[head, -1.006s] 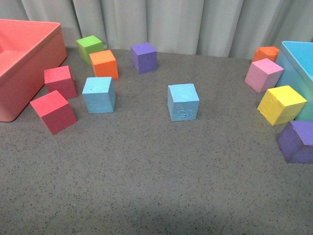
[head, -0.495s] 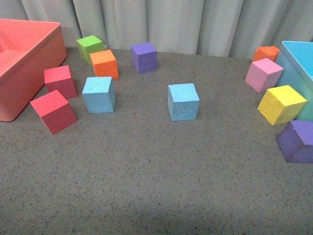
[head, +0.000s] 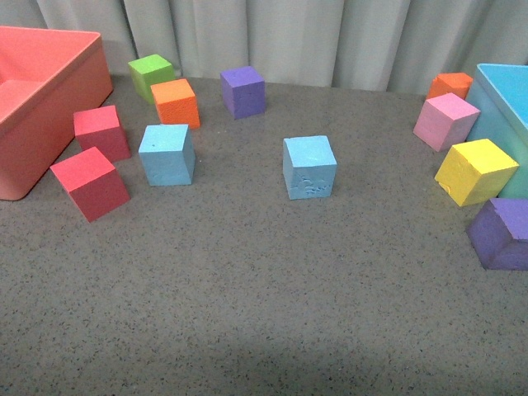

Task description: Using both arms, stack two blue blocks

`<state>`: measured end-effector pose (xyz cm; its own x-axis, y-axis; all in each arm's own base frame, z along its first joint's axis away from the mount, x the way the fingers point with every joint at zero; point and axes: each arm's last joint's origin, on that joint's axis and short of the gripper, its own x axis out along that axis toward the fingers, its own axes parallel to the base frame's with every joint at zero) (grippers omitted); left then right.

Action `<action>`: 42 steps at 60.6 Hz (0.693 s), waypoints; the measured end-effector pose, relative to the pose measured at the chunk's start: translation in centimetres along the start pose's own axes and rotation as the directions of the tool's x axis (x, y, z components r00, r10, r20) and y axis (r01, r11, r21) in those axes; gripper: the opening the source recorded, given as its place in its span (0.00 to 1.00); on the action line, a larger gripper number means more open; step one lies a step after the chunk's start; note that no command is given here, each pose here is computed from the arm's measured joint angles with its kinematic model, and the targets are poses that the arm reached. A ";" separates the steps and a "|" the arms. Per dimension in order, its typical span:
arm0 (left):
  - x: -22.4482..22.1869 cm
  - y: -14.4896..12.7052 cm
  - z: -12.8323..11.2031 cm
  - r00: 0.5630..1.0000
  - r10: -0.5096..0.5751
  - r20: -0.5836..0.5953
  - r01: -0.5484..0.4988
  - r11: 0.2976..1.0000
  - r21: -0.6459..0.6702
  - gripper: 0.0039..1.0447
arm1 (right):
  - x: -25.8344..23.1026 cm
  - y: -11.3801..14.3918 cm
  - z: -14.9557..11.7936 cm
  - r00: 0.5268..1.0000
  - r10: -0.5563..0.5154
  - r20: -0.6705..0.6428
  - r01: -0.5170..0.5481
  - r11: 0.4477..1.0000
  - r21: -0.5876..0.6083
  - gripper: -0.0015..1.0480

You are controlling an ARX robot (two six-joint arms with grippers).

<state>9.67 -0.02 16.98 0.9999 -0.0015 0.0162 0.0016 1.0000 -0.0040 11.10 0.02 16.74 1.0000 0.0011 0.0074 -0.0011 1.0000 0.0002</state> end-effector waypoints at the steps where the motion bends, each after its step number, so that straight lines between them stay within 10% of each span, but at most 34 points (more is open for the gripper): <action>1: 0.0 0.0 0.0 1.000 0.000 0.000 0.000 1.000 0.000 0.94 | 0.0 0.0 0.0 1.000 0.000 -0.002 0.000 1.000 0.000 0.01; 23: 0.0 0.0 0.0 1.000 0.000 0.000 0.000 1.000 0.000 0.94 | -1.3 0.0 -0.3 1.000 0.003 -0.008 -0.003 1.000 -0.001 0.02; 42: 0.0 0.0 0.0 1.000 0.000 0.000 0.000 1.000 0.000 0.94 | -1.3 0.0 -0.3 1.000 0.003 -0.007 -0.003 1.000 0.000 0.58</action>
<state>9.67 -0.02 16.99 0.9999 -0.0015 0.0166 0.0016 1.0000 -0.0040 9.78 0.03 16.43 1.0000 0.0038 0.0002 -0.0038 1.0000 -0.0002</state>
